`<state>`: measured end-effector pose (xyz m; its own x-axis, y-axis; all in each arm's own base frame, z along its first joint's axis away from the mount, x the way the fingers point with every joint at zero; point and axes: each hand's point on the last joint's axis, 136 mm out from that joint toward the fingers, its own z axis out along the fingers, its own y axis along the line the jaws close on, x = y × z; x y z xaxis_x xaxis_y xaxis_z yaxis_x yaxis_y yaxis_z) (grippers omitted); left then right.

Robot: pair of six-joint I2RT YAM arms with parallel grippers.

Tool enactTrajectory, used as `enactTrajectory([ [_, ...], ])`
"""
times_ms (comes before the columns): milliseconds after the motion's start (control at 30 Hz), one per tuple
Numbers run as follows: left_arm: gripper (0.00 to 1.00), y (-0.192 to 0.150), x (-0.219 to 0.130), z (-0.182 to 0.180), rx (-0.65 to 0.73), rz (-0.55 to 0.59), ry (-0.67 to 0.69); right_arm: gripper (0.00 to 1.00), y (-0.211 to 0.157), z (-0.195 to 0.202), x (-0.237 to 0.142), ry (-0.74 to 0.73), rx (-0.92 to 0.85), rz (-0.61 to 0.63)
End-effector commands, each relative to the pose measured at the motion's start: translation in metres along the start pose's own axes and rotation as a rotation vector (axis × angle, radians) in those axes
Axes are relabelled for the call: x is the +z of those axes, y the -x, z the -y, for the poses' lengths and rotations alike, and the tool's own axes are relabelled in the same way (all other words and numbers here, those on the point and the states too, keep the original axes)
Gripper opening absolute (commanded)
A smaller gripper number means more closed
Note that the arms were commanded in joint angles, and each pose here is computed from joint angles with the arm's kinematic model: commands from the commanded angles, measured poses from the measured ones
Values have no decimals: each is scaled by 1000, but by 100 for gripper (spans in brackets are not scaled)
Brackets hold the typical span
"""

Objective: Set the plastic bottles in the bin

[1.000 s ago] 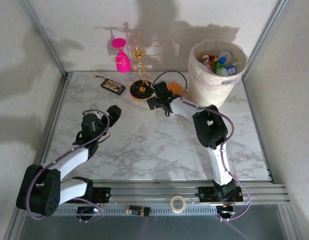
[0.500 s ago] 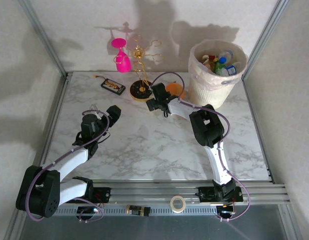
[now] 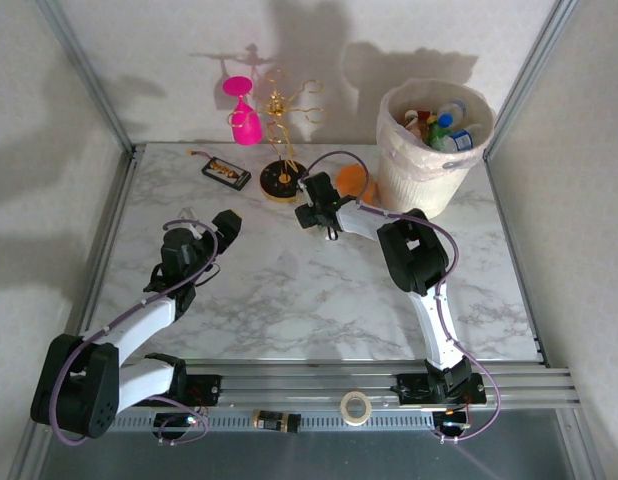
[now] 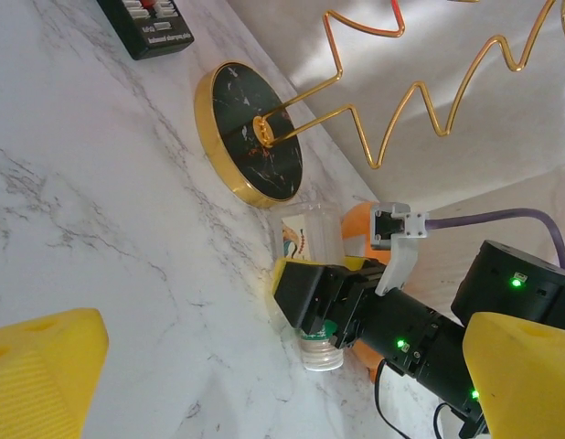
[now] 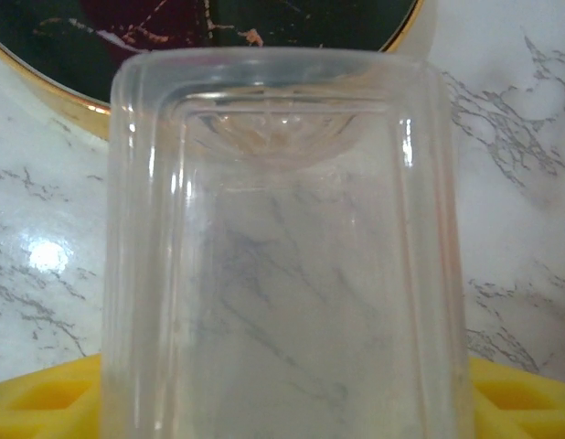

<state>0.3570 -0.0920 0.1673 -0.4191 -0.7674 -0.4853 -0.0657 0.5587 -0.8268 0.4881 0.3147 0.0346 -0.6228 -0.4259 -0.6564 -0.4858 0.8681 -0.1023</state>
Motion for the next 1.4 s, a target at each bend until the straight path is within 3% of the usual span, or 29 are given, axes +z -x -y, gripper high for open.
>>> enactTrajectory([
  [0,100,2,-5,-6,1,12,14,61,7,-9,-9,30,0,18],
  [167,99,3,-6,-5,5,17,16,50,16,-13,-25,69,16,57],
  [300,100,3,-7,-6,7,21,16,47,21,-18,-48,119,43,104],
  [467,100,3,-8,-5,7,19,11,45,28,-28,-96,223,81,190],
  [833,100,4,-7,8,-16,29,-44,43,58,-17,-229,295,132,444],
  [1167,100,-1,-2,29,3,20,-101,42,129,29,-354,229,148,743],
  [1367,99,-12,-1,55,97,-18,-142,42,172,88,-402,93,201,859],
])
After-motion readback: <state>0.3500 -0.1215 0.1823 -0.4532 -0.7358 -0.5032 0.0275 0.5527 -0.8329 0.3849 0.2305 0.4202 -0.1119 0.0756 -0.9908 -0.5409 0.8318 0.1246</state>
